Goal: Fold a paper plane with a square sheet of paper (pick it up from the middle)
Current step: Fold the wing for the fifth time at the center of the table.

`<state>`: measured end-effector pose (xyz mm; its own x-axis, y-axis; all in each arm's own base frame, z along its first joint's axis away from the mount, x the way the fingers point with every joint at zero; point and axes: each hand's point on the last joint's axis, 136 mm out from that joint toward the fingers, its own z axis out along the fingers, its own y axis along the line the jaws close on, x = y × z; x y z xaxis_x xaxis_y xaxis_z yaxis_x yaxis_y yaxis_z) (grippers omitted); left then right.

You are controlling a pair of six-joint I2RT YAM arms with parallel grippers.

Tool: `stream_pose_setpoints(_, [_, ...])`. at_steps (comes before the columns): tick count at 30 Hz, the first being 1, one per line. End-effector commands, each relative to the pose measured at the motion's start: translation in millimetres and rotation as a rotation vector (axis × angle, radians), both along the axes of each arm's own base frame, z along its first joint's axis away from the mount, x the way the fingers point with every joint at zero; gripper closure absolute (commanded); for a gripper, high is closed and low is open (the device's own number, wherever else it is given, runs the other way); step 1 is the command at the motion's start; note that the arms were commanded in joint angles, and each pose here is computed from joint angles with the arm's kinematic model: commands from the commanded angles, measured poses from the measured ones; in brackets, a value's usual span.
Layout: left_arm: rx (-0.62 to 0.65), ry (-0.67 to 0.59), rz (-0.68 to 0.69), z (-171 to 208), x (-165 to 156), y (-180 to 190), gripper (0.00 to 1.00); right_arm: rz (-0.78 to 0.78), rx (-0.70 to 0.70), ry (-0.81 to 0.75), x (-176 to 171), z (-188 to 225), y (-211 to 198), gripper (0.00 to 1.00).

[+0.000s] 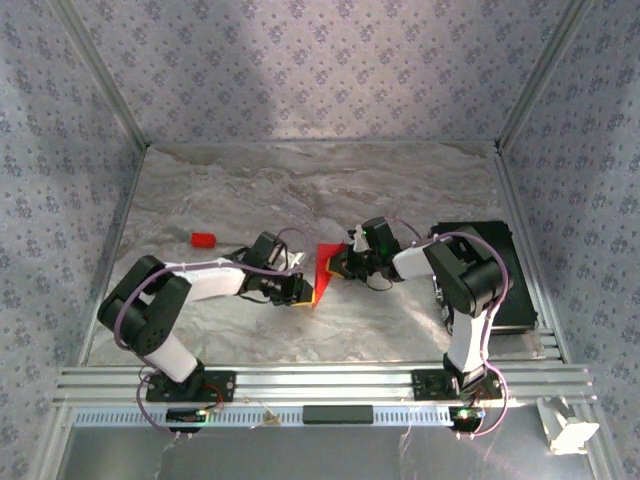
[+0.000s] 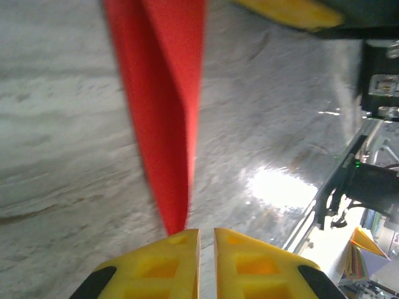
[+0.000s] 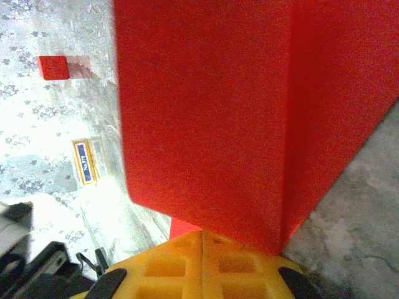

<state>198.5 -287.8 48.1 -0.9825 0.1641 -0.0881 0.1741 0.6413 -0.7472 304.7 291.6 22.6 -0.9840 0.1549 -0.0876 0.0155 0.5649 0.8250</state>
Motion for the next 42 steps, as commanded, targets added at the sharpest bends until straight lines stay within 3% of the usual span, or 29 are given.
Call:
stream_pose_setpoints(1, [-0.086, -0.037, -0.019, 29.7, 14.6, -19.1, 0.93, -0.06, -0.145, 0.082, -9.3, -36.1, -24.4, 0.94])
stream_pose_setpoints(7, [-0.113, -0.008, -0.06, 28.5, 27.0, -37.4, 0.96, -0.063, -0.146, 0.084, -8.9, -36.0, -24.4, 0.94])
stream_pose_setpoints(17, [-0.053, 0.03, -0.07, -4.3, 40.7, -45.9, 0.96, -0.061, -0.147, 0.084, -9.1, -35.5, -23.4, 0.94])
stream_pose_setpoints(26, [0.062, 0.057, -0.074, -37.8, 21.2, -19.9, 0.96, -0.064, -0.159, 0.089, -10.7, -38.2, -26.2, 0.94])
stream_pose_setpoints(42, [0.098, 0.072, -0.066, -38.5, -6.3, 4.5, 0.94, -0.062, -0.166, 0.086, -11.2, -37.2, -27.1, 0.94])
